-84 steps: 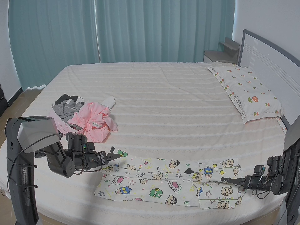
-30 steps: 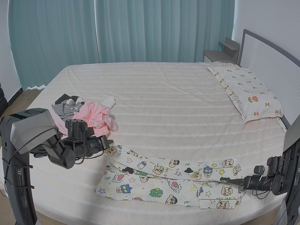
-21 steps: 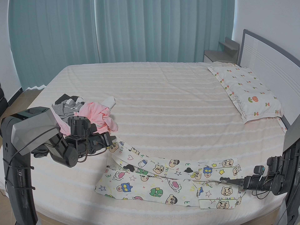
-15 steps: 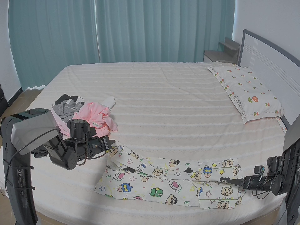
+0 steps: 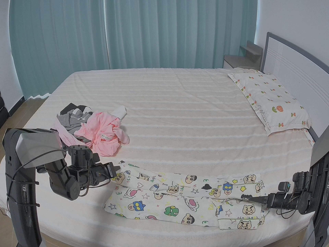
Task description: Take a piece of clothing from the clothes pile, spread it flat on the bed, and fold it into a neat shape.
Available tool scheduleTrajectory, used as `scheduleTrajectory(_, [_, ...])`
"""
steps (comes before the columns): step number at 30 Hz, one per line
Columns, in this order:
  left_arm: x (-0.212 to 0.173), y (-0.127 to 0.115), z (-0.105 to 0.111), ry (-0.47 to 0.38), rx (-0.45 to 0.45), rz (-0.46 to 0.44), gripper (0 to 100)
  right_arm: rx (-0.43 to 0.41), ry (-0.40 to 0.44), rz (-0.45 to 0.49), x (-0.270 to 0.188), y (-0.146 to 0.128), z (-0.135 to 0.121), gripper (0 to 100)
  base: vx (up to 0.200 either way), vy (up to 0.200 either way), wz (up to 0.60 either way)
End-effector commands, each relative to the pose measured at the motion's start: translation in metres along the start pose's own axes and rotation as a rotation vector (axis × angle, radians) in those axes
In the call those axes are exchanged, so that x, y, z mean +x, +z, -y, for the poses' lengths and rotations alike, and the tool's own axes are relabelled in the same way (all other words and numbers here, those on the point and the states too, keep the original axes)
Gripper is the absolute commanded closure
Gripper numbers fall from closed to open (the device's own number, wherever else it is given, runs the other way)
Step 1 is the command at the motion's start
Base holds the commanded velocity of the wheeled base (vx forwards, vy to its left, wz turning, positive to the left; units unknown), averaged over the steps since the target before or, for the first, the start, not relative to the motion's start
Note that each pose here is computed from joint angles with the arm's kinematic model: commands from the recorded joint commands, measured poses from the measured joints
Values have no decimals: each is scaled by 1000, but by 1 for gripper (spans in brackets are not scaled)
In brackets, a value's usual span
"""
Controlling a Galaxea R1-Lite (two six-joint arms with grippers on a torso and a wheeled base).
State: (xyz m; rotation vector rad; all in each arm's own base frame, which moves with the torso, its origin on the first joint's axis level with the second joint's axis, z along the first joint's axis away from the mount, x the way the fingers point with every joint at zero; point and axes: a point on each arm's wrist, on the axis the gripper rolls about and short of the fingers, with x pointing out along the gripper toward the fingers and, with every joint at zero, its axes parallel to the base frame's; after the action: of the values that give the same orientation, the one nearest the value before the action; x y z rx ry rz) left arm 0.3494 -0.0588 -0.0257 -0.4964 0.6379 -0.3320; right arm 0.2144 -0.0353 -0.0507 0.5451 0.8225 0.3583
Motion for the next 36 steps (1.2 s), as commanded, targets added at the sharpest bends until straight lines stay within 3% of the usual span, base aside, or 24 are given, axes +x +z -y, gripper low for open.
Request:
scheduleTrajectory(1, [3, -18, -12, 28, -9, -50, 100, 0, 0, 0, 0, 0, 0, 0, 0, 0, 0])
scheduleTrajectory(8, [6, -30, -19, 43, 17, -82, 100, 0, 0, 0, 0, 0, 0, 0, 0, 0, 0])
scheduleTrajectory(9, [6, -30, -19, 43, 17, -82, 0, 0, 0, 0, 0, 0, 0, 0, 0, 0, 0])
scheduleTrajectory(19, [-3, -28, -21, 59, 0, -79, 0, -1, 0, 1, 0, 0, 0, 0, 0, 0, 0])
scheduleTrajectory(22, [-23, -24, -19, 72, -58, -73, 0, -28, 4, 47, -4, 6, -2, 0, 0, 0, 0])
scheduleTrajectory(26, [-47, -23, -7, 49, -218, -60, 0, -71, -2, 128, -14, 18, -9, 0, 0, 0, 0])
scheduleTrajectory(32, [-53, -33, -7, -8, -299, -46, 0, -88, -8, 175, -14, 29, -17, 0, 0, 0, 0])
scheduleTrajectory(36, [-53, -39, -9, -45, -282, 3, 0, -100, -50, 265, 7, 52, -21, 0, 0, 0, 0])
